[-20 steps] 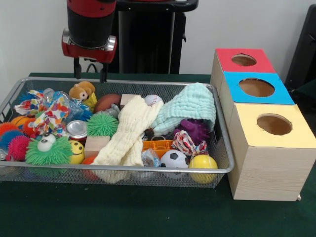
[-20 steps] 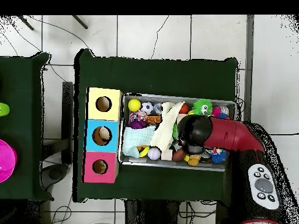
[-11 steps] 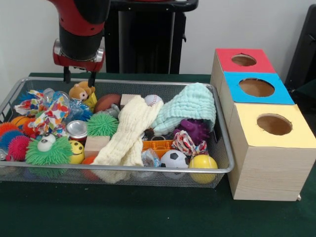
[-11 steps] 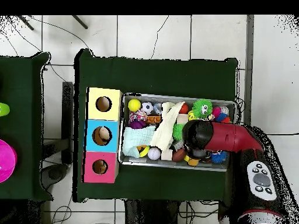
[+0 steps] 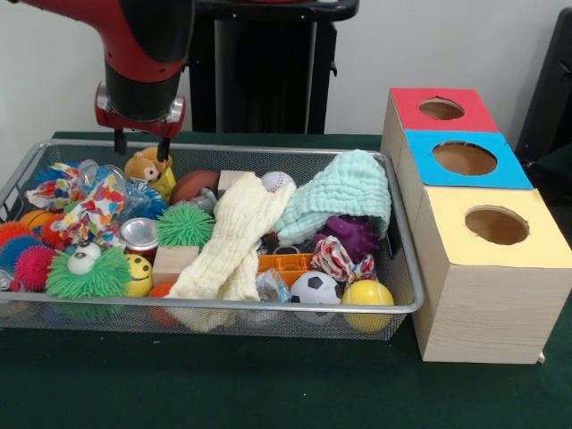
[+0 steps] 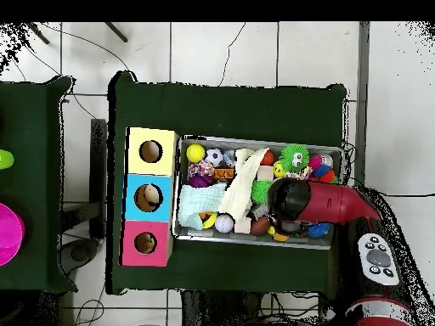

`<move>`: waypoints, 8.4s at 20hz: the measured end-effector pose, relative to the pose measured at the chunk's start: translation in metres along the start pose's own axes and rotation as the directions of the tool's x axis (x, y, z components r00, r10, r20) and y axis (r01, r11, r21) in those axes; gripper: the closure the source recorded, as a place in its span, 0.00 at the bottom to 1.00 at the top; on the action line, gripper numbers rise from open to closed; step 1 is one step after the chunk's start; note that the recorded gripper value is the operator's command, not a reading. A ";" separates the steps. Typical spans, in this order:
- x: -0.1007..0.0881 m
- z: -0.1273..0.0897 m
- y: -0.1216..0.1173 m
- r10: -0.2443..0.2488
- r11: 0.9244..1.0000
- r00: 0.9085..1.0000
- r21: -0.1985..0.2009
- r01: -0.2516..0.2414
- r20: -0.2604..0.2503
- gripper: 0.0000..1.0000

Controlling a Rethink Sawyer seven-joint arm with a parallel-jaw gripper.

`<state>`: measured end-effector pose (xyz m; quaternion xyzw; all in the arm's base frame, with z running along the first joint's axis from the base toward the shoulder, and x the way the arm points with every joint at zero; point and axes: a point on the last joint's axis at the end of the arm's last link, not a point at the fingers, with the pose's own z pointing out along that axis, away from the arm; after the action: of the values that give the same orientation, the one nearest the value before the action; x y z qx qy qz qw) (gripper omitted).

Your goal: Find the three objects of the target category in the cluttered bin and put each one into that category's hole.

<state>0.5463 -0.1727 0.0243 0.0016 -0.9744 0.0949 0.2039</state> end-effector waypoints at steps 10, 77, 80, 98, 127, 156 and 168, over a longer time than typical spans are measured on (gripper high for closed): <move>0.007 0.023 -0.005 0.011 1.000 0.999 -0.025 -0.012 -0.038 0.00; -0.020 -0.210 0.114 0.233 0.847 0.963 -0.515 -0.133 0.134 1.00; -0.005 -0.220 0.163 0.256 0.805 0.961 -0.574 -0.150 0.108 1.00; 0.043 -0.161 0.292 0.400 0.703 0.916 -0.630 -0.330 -0.034 1.00; 0.083 -0.108 0.319 0.394 0.685 0.877 -0.548 -0.480 -0.276 1.00; 0.104 -0.065 0.351 0.381 0.651 0.818 -0.504 -0.568 -0.430 1.00; 0.102 -0.072 0.357 0.337 0.735 0.878 -0.488 -0.471 -0.341 1.00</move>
<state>0.4661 0.1952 0.0635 -0.2819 -0.9049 -0.1512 0.2808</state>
